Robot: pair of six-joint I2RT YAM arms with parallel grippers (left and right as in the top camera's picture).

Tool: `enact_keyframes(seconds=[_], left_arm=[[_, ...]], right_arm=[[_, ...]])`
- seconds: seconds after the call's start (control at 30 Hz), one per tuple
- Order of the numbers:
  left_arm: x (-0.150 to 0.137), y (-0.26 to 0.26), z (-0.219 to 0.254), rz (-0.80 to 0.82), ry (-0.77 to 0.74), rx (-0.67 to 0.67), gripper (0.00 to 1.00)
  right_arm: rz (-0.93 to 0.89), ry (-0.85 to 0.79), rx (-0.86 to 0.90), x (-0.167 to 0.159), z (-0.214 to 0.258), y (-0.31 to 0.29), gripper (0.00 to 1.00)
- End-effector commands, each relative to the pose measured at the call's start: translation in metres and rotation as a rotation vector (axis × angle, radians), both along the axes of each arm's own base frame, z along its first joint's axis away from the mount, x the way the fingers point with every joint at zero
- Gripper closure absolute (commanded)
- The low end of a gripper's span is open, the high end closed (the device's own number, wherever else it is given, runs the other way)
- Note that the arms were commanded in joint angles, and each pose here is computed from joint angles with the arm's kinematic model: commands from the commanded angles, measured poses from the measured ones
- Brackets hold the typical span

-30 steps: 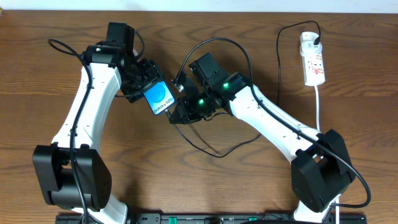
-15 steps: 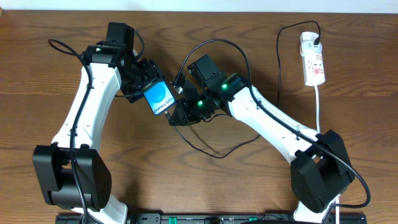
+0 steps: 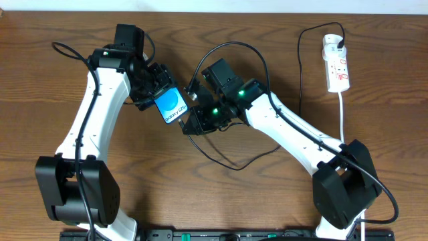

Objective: Plug charger to phone and switch on socket
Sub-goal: 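Push the USB-C plug upward into the phone's bottom port with right gripper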

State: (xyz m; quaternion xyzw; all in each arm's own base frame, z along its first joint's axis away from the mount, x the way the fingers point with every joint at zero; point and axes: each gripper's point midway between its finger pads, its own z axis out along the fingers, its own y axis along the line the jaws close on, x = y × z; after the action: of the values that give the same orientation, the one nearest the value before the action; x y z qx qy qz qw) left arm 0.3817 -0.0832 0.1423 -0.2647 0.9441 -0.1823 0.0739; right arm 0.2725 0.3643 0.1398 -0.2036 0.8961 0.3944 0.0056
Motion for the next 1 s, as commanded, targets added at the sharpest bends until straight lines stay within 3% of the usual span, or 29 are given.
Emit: enact_keyframes(seconds=[0.0, 0.97], left_arm=[[0.002, -0.002, 0.012, 0.008, -0.027, -0.018, 0.93], [0.003, -0.002, 0.012, 0.008, -0.027, -0.018, 0.93]], right_arm=[[-0.010, -0.004, -0.001, 0.005, 0.000, -0.003, 0.99], [0.026, 0.075, 0.080, -0.002, 0.004, 0.003, 0.99]])
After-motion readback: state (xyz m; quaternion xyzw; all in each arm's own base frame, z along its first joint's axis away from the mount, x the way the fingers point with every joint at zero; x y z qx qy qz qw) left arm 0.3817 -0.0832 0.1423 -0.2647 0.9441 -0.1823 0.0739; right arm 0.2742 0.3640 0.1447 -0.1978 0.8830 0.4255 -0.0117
